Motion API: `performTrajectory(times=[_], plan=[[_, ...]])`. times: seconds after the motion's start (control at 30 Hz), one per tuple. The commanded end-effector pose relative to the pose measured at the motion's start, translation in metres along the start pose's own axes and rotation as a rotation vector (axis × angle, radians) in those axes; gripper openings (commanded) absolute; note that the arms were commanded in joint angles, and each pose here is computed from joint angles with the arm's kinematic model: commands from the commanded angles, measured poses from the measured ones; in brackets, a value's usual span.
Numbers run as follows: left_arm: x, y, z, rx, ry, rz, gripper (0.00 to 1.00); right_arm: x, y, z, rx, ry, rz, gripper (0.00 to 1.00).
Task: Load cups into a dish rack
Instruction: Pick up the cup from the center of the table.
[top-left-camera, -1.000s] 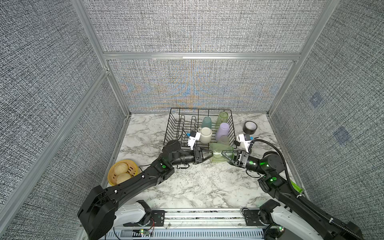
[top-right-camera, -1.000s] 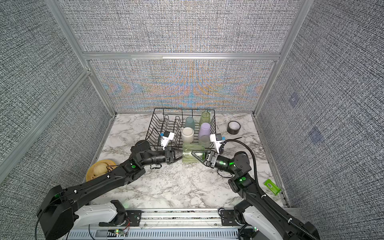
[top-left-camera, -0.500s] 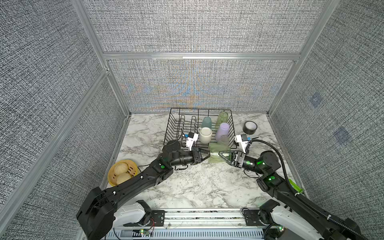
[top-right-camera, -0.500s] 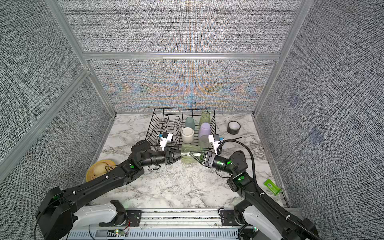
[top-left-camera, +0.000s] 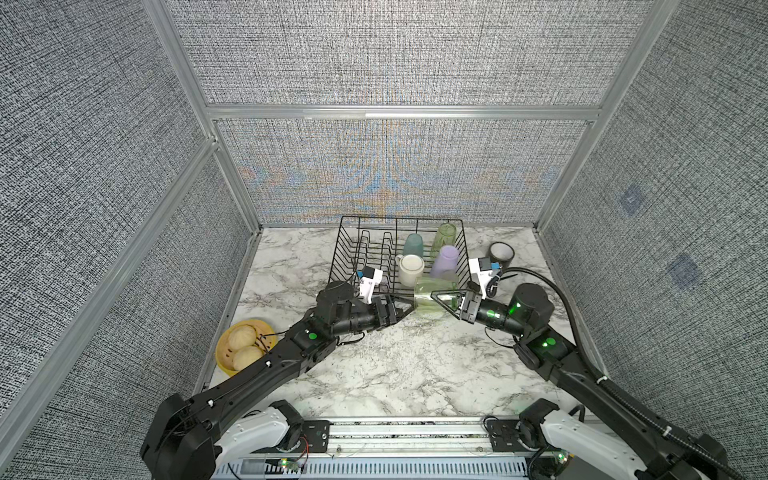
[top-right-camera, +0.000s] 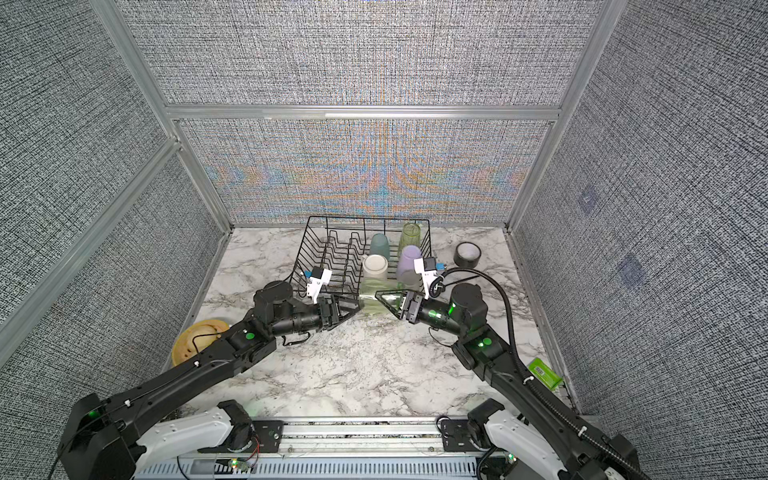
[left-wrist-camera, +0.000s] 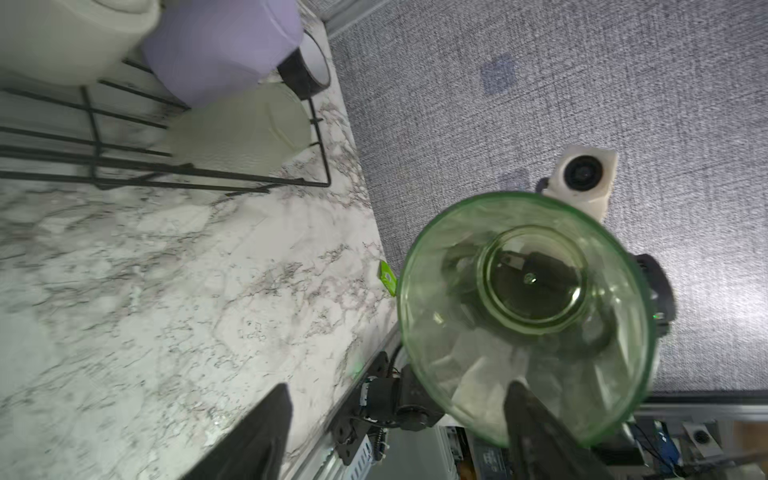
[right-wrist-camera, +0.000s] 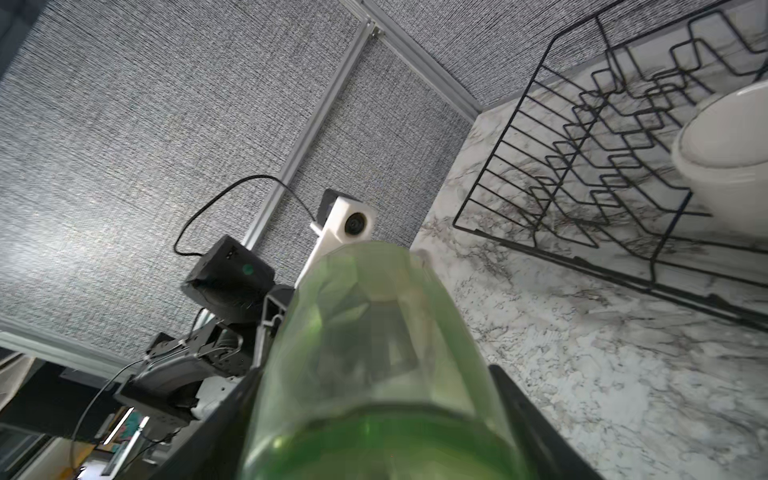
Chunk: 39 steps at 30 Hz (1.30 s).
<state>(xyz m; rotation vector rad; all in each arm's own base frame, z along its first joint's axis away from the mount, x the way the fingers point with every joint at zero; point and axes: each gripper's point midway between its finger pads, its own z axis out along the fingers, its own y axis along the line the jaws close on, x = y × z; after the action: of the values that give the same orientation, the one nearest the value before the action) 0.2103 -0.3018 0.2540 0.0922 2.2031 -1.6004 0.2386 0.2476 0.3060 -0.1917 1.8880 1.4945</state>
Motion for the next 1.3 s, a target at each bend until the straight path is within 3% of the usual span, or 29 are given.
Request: performTrajectory(times=[0.0, 0.23, 0.33, 0.7, 1.27], plan=[[-0.001, 0.031, -0.014, -0.180, -0.029, 0.041, 0.93, 0.009, -0.031, 0.008, 0.148, 0.097, -0.095, 0.65], [-0.009, 0.064, -0.056, -0.456, -0.128, 0.103, 0.95, -0.014, -0.046, 0.036, 0.279, 0.235, -0.241, 0.63], [-0.010, 0.071, -0.070, -0.512, -0.158, 0.128, 0.95, -0.022, -0.059, 0.047, 0.341, 0.285, -0.291, 0.63], [-0.011, 0.085, -0.103, -0.645, -0.204, 0.196, 0.95, -0.030, -0.110, 0.071, 0.510, 0.457, -0.402, 0.63], [-0.006, 0.097, -0.110, -0.687, -0.213, 0.177, 0.95, -0.009, -0.158, 0.101, 0.541, 0.732, -0.484, 0.63]])
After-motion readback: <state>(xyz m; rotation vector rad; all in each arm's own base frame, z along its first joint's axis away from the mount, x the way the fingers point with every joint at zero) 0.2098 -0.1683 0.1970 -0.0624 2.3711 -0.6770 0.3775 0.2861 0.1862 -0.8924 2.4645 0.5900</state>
